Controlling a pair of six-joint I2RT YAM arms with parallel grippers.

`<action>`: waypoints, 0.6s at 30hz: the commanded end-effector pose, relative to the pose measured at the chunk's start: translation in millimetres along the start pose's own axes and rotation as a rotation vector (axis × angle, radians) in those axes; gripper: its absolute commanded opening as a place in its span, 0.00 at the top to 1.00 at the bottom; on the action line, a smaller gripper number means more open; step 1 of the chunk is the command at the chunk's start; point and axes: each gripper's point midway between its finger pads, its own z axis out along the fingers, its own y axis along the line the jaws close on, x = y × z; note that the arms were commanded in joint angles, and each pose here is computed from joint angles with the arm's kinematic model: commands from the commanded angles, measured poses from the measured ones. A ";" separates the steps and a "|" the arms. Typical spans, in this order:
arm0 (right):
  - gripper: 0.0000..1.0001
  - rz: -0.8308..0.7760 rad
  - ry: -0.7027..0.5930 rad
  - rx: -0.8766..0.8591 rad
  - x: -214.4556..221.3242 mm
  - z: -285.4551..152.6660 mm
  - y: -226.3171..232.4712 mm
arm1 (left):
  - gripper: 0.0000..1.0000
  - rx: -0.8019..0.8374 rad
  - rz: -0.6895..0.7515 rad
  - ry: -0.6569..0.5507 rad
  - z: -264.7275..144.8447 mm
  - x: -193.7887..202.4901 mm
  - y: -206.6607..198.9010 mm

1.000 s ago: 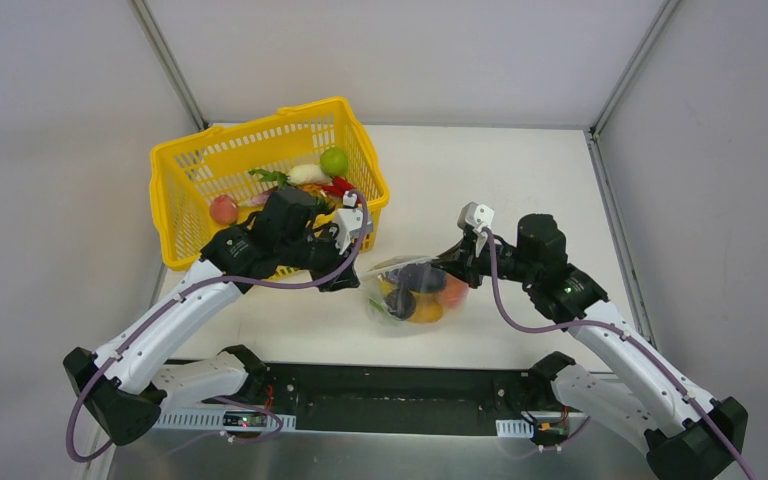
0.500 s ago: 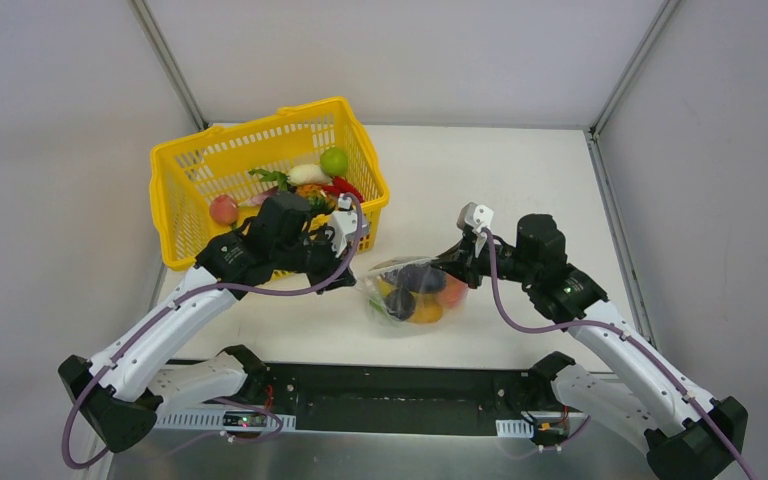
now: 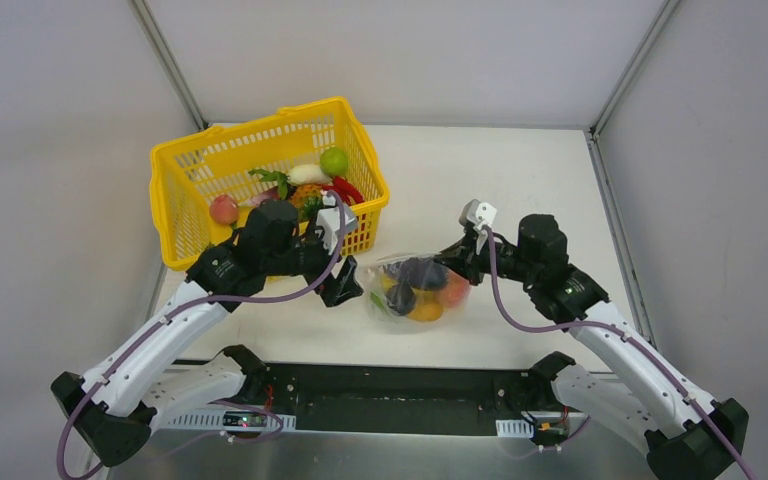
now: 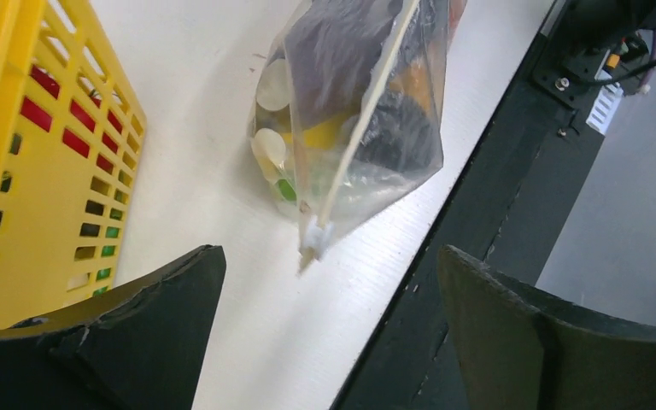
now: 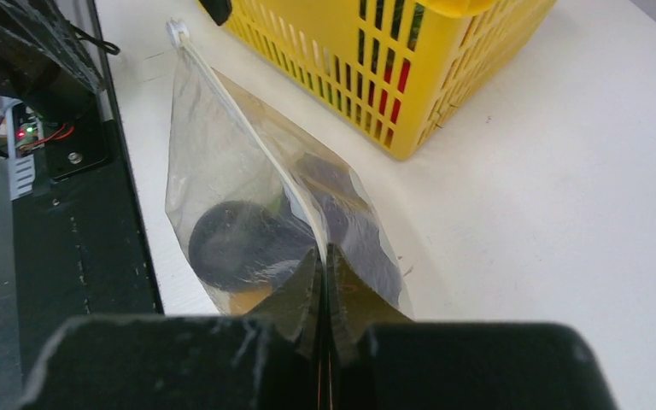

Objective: Place the food in the zip-top bag and seal the zipper
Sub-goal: Zip the zipper food storage bag at the center of the board, then place the zipper food storage bag at the center of the board.

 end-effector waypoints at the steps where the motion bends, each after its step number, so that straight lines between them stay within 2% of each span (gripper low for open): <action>1: 1.00 -0.046 -0.083 0.153 -29.7 -10.8 -23.3 | 0.01 -0.057 -0.024 -0.157 -10.9 -24.3 4.3; 8: 1.00 0.007 -0.187 0.502 -71.2 -38.2 -86.2 | 0.01 -0.085 -0.097 -0.281 -24.5 -32.6 1.3; 13: 1.00 0.002 -0.179 0.701 -90.3 -54.7 -132.8 | 0.01 -0.079 -0.121 -0.313 -26.7 -36.3 -0.8; 15: 1.00 -0.007 -0.159 0.697 -90.4 -52.4 -135.5 | 0.01 -0.086 -0.127 -0.319 -27.6 -37.0 0.1; 18: 0.99 -0.027 -0.066 0.500 -59.8 -31.0 -105.8 | 0.01 -0.086 -0.137 -0.341 -29.1 -40.6 -0.3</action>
